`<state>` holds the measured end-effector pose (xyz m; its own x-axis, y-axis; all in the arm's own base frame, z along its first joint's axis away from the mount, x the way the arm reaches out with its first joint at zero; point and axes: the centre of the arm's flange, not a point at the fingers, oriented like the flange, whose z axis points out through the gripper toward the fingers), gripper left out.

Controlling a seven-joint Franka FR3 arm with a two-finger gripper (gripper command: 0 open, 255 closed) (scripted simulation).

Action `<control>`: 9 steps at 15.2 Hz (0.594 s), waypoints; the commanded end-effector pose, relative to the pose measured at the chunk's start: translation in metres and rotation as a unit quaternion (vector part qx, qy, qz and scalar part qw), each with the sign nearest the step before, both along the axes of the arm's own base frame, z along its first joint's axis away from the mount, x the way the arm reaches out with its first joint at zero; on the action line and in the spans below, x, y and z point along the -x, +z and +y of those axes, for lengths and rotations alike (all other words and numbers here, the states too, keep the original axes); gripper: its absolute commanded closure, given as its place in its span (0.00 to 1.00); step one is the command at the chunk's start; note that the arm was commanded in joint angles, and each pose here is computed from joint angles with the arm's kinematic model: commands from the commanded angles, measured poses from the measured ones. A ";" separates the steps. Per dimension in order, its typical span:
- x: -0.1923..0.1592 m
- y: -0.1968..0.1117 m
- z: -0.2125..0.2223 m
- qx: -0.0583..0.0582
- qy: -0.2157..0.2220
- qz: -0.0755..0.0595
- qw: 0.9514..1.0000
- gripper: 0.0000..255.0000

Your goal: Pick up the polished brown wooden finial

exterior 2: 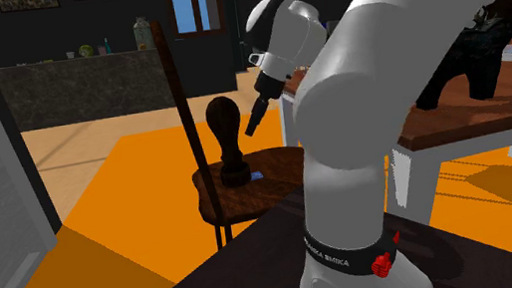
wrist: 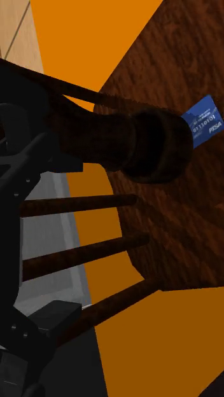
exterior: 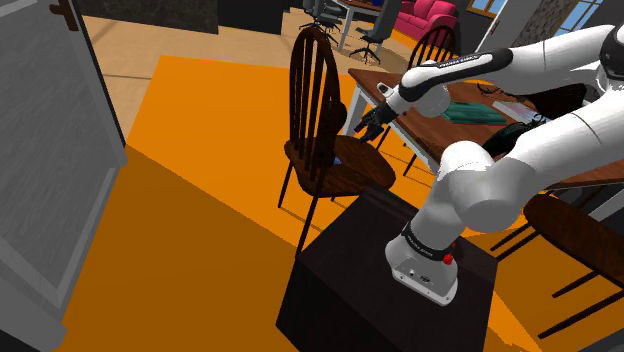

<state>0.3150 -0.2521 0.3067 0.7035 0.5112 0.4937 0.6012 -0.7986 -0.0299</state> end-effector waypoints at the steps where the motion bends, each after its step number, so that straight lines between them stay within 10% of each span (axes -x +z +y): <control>1: -0.016 -0.022 -0.019 -0.008 0.025 -0.020 0.999 0.00; 9: -0.087 -0.104 -0.066 -0.052 0.120 -0.101 0.986 0.00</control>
<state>0.3898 -0.3166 0.2182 0.4785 0.5838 0.6559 0.7568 -0.6530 0.0291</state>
